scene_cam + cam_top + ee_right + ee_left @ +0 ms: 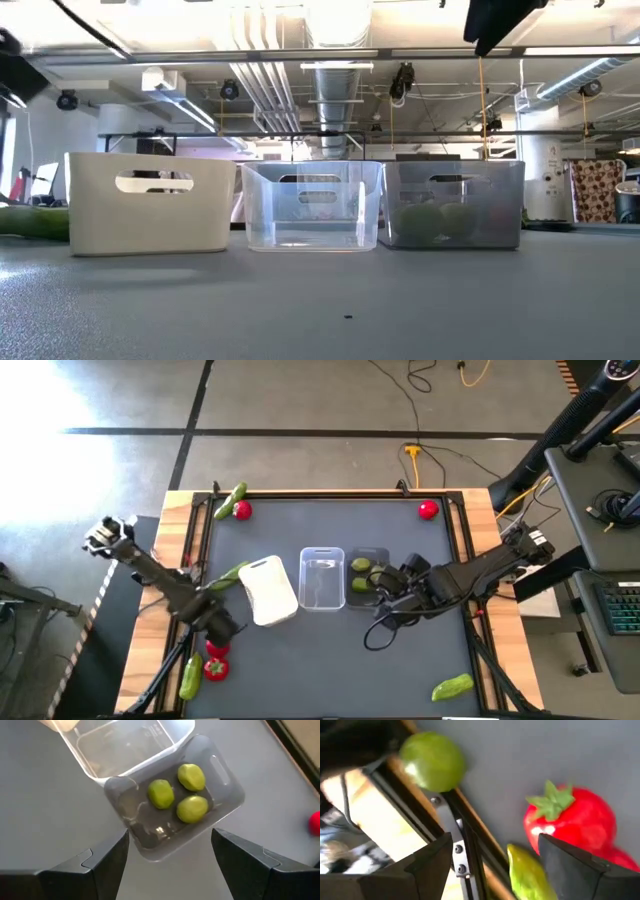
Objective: Sort produce into baskets
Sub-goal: Put the green lime into the black bin
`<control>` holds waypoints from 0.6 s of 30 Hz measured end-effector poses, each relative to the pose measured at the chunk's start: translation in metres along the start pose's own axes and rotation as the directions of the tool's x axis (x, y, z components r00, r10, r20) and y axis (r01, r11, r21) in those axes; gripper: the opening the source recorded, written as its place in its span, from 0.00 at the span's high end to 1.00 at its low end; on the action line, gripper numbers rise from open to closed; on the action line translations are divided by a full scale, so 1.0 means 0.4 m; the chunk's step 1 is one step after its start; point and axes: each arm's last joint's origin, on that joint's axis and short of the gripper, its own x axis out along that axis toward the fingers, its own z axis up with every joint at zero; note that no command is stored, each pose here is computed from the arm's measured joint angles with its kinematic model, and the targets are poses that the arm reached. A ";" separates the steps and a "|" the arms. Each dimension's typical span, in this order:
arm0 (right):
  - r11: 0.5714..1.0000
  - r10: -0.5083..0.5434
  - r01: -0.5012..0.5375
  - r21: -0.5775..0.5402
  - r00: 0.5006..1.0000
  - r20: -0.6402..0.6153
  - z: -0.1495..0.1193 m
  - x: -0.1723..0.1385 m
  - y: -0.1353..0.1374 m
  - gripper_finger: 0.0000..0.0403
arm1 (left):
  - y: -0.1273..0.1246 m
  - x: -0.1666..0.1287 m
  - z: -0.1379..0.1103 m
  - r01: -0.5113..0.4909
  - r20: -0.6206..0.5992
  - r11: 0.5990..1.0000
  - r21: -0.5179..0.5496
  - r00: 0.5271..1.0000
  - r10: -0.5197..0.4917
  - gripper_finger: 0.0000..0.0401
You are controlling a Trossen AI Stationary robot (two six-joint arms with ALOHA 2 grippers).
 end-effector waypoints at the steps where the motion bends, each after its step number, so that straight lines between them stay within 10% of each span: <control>1: 1.000 -0.004 0.004 -0.013 1.000 -0.002 0.000 0.000 -0.002 0.32 | 0.010 0.000 -0.014 0.006 0.048 0.999 -0.042 0.999 -0.004 0.32; 7: 0.996 -0.016 0.016 -0.091 1.000 -0.007 0.006 0.005 -0.009 0.32 | 0.067 0.012 -0.085 0.119 0.348 0.945 -0.306 0.938 -0.005 0.32; 18: 0.993 0.011 -0.017 -0.116 0.999 -0.050 0.007 0.007 -0.011 0.32 | 0.021 0.101 -0.124 -0.063 0.413 0.928 -0.368 0.883 0.224 0.32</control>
